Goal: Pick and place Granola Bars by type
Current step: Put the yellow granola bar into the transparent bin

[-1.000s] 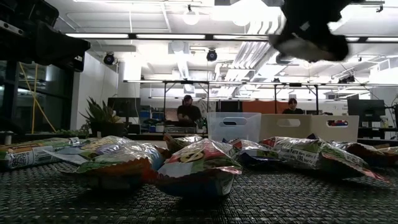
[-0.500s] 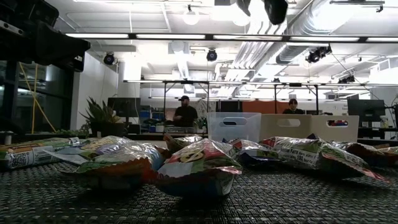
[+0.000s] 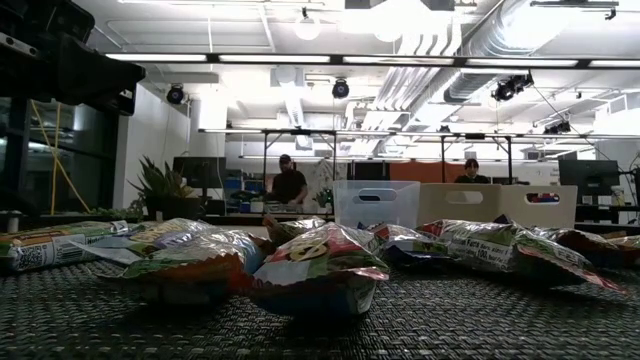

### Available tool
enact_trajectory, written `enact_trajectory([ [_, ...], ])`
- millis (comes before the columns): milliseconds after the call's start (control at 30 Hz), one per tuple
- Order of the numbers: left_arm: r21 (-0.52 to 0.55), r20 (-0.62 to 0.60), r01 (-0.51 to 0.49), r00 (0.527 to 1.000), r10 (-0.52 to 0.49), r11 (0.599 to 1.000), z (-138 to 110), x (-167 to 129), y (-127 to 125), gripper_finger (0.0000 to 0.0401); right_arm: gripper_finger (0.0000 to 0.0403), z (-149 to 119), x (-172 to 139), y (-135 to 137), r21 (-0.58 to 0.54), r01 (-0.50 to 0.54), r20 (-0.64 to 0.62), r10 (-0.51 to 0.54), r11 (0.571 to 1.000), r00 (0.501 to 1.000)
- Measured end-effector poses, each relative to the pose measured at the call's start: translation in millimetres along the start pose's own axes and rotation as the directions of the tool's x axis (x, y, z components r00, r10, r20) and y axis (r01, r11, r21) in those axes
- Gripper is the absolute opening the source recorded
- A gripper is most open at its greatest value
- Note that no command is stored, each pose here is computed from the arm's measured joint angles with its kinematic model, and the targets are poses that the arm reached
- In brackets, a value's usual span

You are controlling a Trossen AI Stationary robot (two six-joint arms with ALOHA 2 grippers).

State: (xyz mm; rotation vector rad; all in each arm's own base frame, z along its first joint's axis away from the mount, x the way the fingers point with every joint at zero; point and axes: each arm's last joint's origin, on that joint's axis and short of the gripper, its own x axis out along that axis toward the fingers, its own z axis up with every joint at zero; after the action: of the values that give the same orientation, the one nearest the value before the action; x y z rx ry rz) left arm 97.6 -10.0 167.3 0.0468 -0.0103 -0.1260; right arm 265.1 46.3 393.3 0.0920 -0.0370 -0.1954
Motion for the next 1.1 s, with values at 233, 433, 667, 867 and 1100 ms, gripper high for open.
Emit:
enact_trajectory([
  [233,0.000,0.000,0.000,1.000,0.000,1.000,0,0,0,0.0001,0.0074,77,-15,-20,-0.052,0.146,0.024,-0.145,0.988,0.989],
  [433,0.000,0.000,0.000,1.000,0.000,1.000,0,0,0,0.0001,0.0074,126,-17,-39,-0.177,0.301,0.083,-0.291,0.937,0.953],
  [667,0.000,0.000,0.000,1.000,0.000,1.000,0,0,0,0.0001,0.0074,158,23,-62,-0.220,0.433,0.107,-0.419,0.874,0.902],
  [867,0.000,-0.001,0.000,1.000,0.000,1.000,0,0,0,0.0001,0.0074,142,78,-89,-0.170,0.551,-0.040,-0.564,0.817,0.825],
  [1100,0.000,0.000,0.000,1.000,0.000,1.000,0,0,0,0.0001,0.0074,79,122,-138,-0.100,0.735,-0.341,-0.717,0.671,0.608],
])
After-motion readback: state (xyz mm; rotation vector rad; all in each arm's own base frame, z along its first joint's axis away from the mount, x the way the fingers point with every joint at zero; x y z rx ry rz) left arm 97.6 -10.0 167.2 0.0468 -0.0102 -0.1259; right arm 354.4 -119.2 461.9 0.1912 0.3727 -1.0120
